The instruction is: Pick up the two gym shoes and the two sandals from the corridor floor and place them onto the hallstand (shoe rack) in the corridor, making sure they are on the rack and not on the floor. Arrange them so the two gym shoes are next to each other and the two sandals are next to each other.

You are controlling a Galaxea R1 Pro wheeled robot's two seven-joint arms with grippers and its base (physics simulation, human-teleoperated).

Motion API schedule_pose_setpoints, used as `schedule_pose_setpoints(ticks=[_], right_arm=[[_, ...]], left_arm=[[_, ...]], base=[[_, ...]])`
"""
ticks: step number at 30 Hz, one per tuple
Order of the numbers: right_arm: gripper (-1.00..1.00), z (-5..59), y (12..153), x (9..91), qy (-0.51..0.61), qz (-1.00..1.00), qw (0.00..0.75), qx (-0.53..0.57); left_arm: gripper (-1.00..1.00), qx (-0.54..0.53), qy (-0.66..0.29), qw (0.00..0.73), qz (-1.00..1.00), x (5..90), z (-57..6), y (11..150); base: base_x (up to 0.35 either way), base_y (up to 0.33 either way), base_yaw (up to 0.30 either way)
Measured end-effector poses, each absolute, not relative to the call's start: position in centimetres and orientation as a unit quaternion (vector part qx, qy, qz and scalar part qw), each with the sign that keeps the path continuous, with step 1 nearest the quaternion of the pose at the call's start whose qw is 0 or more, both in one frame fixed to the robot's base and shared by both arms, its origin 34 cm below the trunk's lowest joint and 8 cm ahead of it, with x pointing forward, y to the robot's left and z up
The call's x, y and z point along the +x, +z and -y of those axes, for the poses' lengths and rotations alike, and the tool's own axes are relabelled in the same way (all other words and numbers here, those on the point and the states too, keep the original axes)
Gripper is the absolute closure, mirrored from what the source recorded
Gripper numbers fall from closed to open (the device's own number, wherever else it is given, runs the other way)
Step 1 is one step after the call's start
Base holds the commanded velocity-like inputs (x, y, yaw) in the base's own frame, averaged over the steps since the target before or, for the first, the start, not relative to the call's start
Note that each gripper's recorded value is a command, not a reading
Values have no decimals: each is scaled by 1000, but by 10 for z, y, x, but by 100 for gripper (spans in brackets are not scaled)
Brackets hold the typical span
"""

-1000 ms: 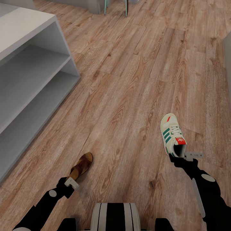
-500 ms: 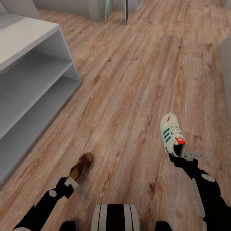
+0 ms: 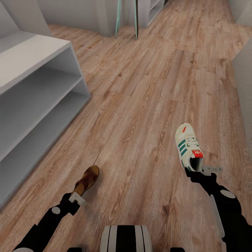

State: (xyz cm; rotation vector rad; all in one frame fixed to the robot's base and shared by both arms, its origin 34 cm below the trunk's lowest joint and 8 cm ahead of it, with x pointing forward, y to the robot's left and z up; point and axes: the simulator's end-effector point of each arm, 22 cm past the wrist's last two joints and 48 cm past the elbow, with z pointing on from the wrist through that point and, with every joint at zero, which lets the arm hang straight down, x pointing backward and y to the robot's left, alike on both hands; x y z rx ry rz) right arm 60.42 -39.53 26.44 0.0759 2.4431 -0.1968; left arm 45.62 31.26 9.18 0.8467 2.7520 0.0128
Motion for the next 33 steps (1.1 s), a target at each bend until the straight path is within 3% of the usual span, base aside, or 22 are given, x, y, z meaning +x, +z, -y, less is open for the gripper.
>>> schedule_pose_setpoints(ticks=[7, 8, 13, 33], right_arm=[[100, 394, 282, 612, -74, -932, 354, 30], [100, 392, 285, 614, -73, -931, 357, 30], [100, 391, 299, 619, -71, -926, 369, 32], [100, 395, 348, 619, -85, -910, 405, 23]], left_arm=[[100, 247, 17, 151, -957, 472, -331, 106], [100, 191, 7, 164, -968, 474, -336, 109], [100, 140, 0, 188, -972, 484, -342, 121], [100, 25, 12, 269, -963, 470, -371, 148]], base=[[0, 0, 0], [0, 0, 0], [0, 0, 0], [0, 0, 0]])
